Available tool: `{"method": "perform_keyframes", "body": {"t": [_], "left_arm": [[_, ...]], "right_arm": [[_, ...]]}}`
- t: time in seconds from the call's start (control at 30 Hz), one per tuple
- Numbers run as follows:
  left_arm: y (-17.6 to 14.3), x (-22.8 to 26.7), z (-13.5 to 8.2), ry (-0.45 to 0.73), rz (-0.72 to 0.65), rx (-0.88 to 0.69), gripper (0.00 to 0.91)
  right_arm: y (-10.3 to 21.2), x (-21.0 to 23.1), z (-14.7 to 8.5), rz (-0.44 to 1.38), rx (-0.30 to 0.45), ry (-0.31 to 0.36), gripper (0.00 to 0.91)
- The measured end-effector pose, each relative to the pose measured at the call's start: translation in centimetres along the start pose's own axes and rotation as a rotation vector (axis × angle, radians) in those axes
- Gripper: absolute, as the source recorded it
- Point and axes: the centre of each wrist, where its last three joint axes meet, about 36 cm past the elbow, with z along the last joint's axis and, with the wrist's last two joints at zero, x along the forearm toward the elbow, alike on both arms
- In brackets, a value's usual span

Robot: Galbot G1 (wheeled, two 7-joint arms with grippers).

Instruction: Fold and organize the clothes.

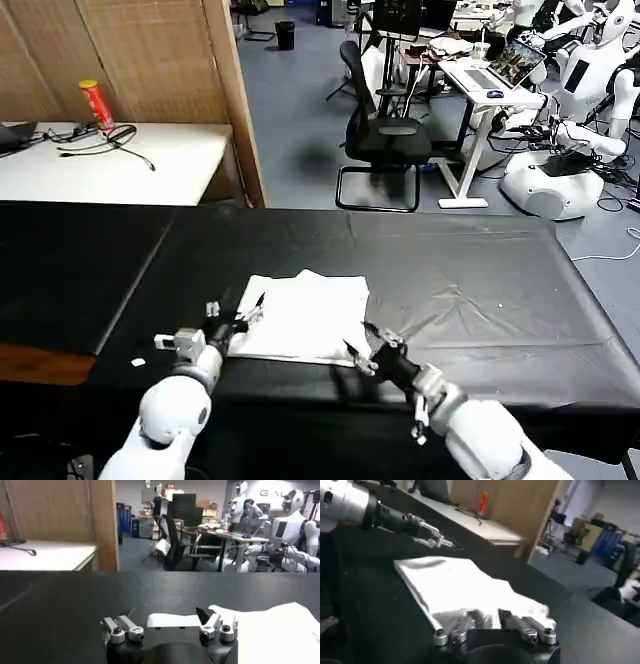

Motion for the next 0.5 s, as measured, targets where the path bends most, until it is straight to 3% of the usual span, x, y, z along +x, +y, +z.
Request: {"method": "perform_keyframes", "body": {"t": [0.27, 0.5], "left_arm": [[0.9, -0.3, 1.3, 0.028, 0.032, 0.112, 0.878], [2.0, -0.7, 1.6, 0.024, 0.055, 0.286, 0.878]], "right_arm": [[-0.2, 2.5, 0.0, 0.102, -0.234, -0.015, 0.878], [0.0, 3.2, -0.3, 0.146, -0.287, -0.045, 0.878]]}}
